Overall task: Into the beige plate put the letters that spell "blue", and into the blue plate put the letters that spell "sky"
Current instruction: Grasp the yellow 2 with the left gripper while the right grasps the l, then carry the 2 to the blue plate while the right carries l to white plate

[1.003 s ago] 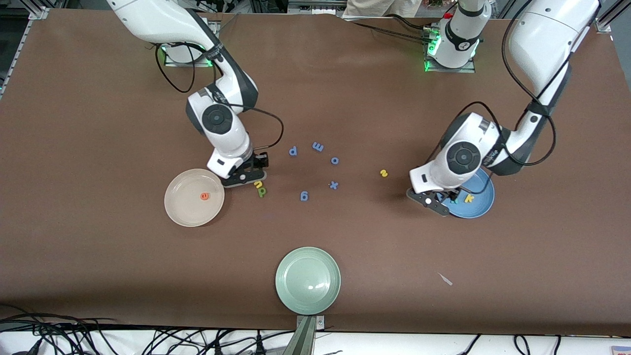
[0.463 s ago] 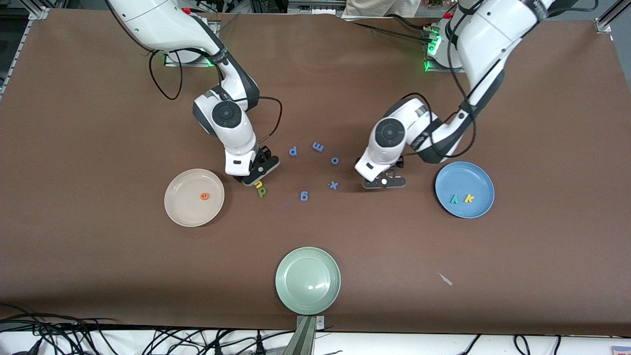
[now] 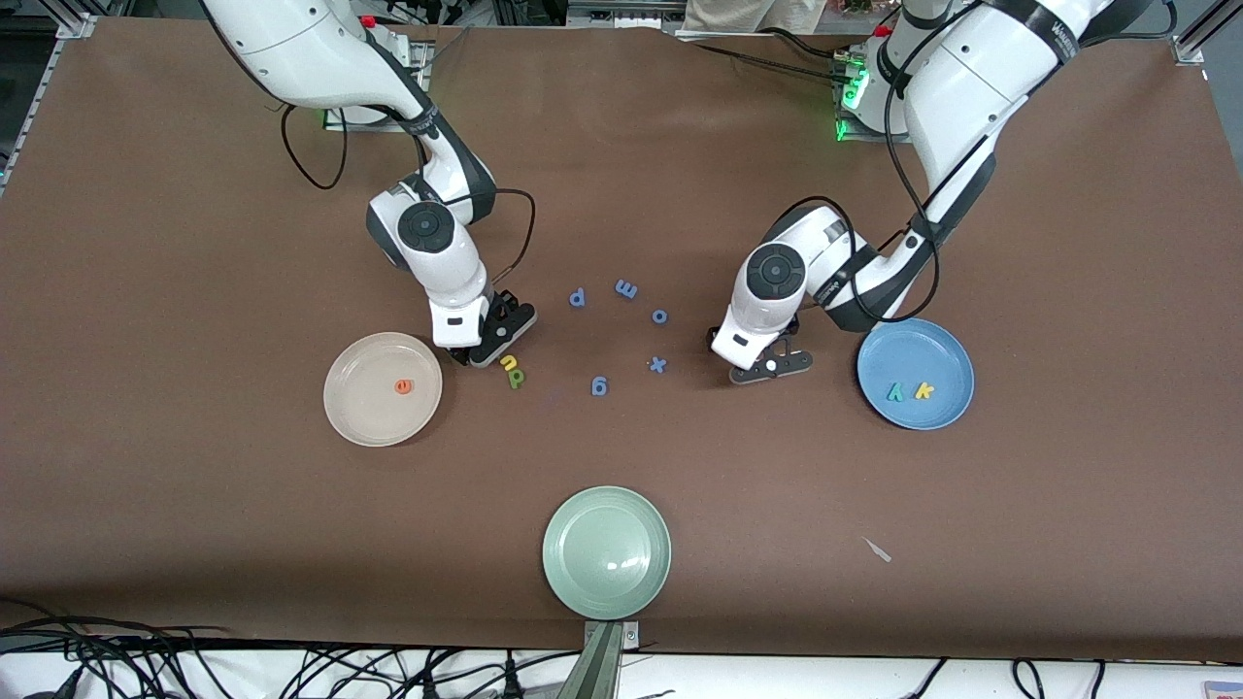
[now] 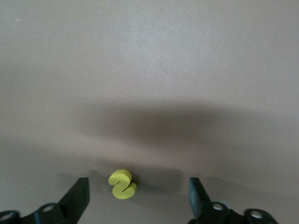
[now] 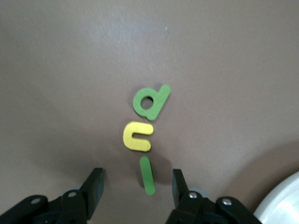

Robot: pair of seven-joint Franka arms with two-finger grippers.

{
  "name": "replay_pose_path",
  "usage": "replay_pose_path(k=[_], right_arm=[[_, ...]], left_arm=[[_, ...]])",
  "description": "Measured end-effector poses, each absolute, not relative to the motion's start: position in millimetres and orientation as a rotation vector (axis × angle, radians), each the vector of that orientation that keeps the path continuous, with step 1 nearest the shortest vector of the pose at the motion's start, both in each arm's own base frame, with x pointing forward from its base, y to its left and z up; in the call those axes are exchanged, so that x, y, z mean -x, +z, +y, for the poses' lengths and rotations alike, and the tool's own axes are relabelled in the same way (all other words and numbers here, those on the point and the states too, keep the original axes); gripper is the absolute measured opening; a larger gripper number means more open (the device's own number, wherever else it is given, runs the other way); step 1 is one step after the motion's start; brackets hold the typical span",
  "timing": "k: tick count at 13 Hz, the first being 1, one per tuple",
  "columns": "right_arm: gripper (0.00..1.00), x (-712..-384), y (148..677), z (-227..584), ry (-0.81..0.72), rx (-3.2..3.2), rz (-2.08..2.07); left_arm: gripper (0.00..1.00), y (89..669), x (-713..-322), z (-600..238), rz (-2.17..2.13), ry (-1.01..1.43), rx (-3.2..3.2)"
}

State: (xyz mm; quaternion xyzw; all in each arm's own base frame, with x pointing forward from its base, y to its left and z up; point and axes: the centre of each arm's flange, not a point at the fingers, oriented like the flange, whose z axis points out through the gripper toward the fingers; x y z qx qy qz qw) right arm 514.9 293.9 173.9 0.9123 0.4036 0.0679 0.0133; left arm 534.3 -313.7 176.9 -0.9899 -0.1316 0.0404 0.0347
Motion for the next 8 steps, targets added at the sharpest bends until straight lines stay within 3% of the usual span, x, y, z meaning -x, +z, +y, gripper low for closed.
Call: replay_pose_path(k=[2,3,4,7,8], right_arm=[[0.66,-515,174,294,0.214,-2.840,1.263],[0.63,-515,174,294,0.215,-2.839,1.265],[0.57,-514,174,295,0.219,-2.839,1.267],[0.50,-514,175,295,0.233,-2.843,1.267],[0.41,-514,175,296,0.238,-2.852,1.260]], left_arm=[[0.89,174,-534,-310,-0.468,0.117,3.048],[0.84,171,-533,-306,-0.481,0.119,3.052],[0.84,167,-531,-301,-0.491,0.125,3.054],[0.80,168,-529,-296,-0.504,0.118,3.059],[0.70,169,-530,-297,-0.505,0.112,3.064]])
